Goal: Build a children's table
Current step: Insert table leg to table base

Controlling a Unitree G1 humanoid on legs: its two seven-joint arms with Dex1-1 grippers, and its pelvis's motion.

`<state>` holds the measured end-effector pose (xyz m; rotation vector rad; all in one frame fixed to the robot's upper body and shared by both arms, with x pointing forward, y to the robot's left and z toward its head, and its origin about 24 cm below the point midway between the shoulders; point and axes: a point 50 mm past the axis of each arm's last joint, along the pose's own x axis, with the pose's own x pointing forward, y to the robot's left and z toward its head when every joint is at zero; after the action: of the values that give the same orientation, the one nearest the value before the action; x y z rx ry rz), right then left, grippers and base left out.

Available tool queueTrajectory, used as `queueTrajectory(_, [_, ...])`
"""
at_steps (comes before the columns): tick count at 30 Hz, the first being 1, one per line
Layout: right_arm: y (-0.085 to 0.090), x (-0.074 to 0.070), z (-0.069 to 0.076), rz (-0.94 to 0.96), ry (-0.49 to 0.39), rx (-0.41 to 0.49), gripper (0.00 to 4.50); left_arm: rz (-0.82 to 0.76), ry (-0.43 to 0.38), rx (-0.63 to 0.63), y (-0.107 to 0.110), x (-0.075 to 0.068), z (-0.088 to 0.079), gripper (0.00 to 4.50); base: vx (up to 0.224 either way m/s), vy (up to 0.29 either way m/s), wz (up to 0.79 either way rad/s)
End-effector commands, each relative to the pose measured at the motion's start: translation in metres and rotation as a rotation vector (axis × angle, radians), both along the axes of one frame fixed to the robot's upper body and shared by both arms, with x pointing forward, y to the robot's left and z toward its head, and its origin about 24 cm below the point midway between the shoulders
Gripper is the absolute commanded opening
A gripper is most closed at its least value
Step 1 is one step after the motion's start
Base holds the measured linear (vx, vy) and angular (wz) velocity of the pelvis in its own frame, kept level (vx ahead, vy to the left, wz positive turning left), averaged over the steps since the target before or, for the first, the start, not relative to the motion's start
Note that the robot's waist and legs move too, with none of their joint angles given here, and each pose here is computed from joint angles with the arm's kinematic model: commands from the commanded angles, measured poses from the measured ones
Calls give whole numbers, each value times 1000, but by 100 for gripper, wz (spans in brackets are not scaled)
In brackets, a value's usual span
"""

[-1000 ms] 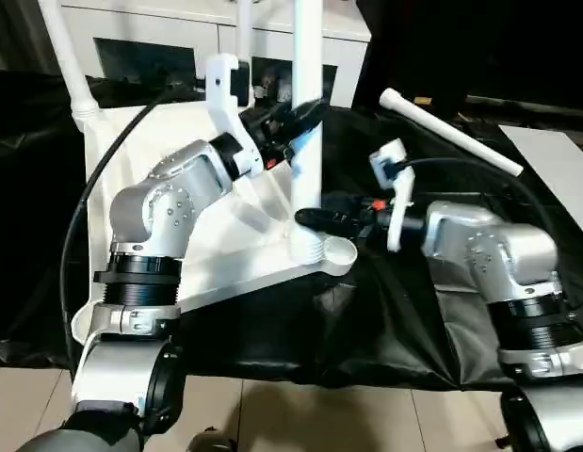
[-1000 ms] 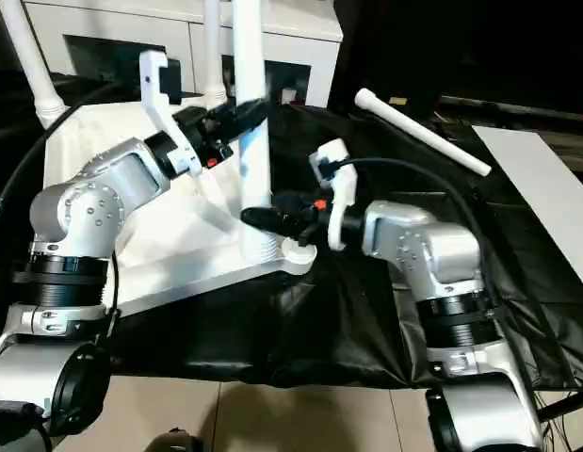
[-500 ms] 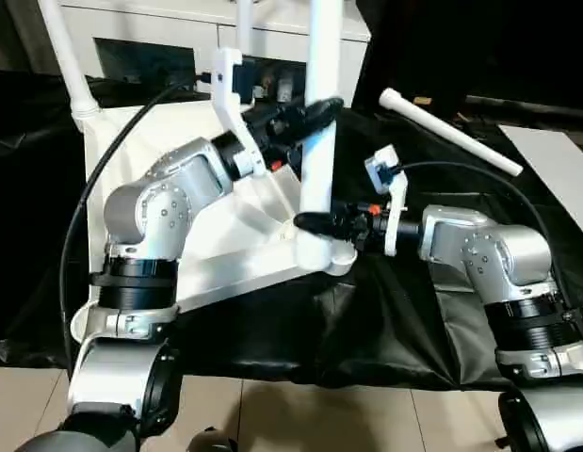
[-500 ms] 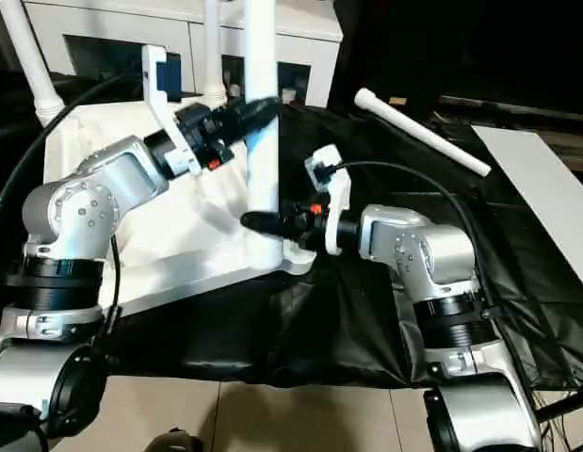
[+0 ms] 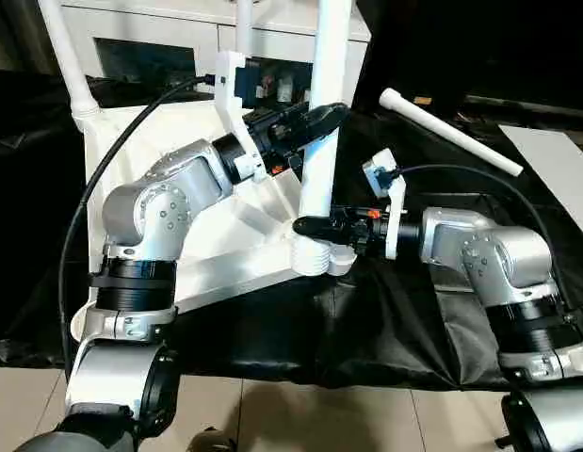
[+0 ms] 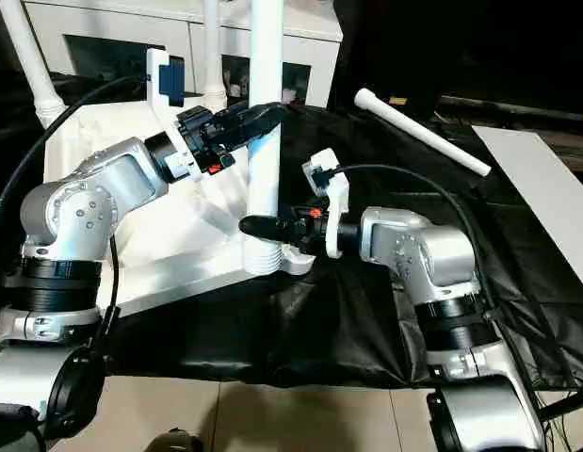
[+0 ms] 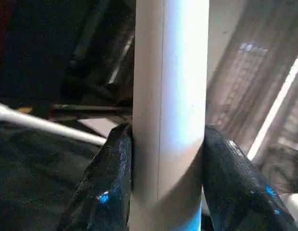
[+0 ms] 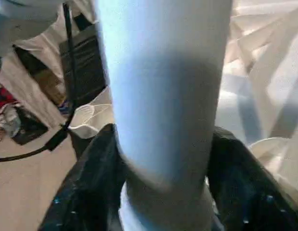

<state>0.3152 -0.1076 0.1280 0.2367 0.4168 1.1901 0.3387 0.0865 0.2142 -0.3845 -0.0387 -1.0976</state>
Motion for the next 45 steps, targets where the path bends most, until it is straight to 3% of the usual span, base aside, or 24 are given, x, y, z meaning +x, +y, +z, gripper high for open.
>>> queueTrajectory(1, [-2, -1, 3, -3, -34, -28, 297, -44, -29, 2, -5, -5, 4, 174, 0, 0, 0])
queueTrajectory(10, [-4, -1, 3, -1, -39, -27, 300, -73, -36, 21, -3, -7, 3, 174, 0, 0, 0])
queueTrajectory(17, [-4, -2, 3, 6, -35, -18, 227, -91, -42, 26, -4, -9, 3, 174, 0, 0, 0])
queueTrajectory(27, [-4, -4, 2, 19, -38, -16, 193, -80, -46, 30, -5, -9, 3, 174, 0, 0, 0])
queueTrajectory(28, [-4, -3, 1, 8, -43, -17, 192, -73, -11, 29, -5, -7, 0, 209, 0, 0, 0])
queueTrajectory(31, [-6, 0, 1, -45, -59, -14, 192, -10, 17, 58, -1, -1, -5, 244, 0, 0, 0])
queueTrajectory(38, [-25, 21, -2, -396, -124, 19, 190, 132, 25, -1, 17, 8, -5, 293, 0, 0, 0])
queueTrajectory(40, [-39, 28, -3, -530, -159, 1, 190, 174, 27, 37, 22, 10, -12, 319, 0, 0, 0])
queueTrajectory(42, [-50, 32, -6, -602, -186, -39, 190, 143, -13, 174, 21, 6, -27, 330, 0, 0, 0])
queueTrajectory(43, [-57, 32, -9, -632, -212, -82, 190, 124, -79, 433, 20, 3, -53, 335, 0, 0, 0])
queueTrajectory(44, [-57, 32, -10, -634, -214, -86, 190, 121, -86, 458, 20, 3, -56, 336, 0, 0, 0])
queueTrajectory(45, [-60, 32, -13, -642, -211, -109, 190, 98, -150, 648, 20, 1, -75, 336, 0, 0, 0])
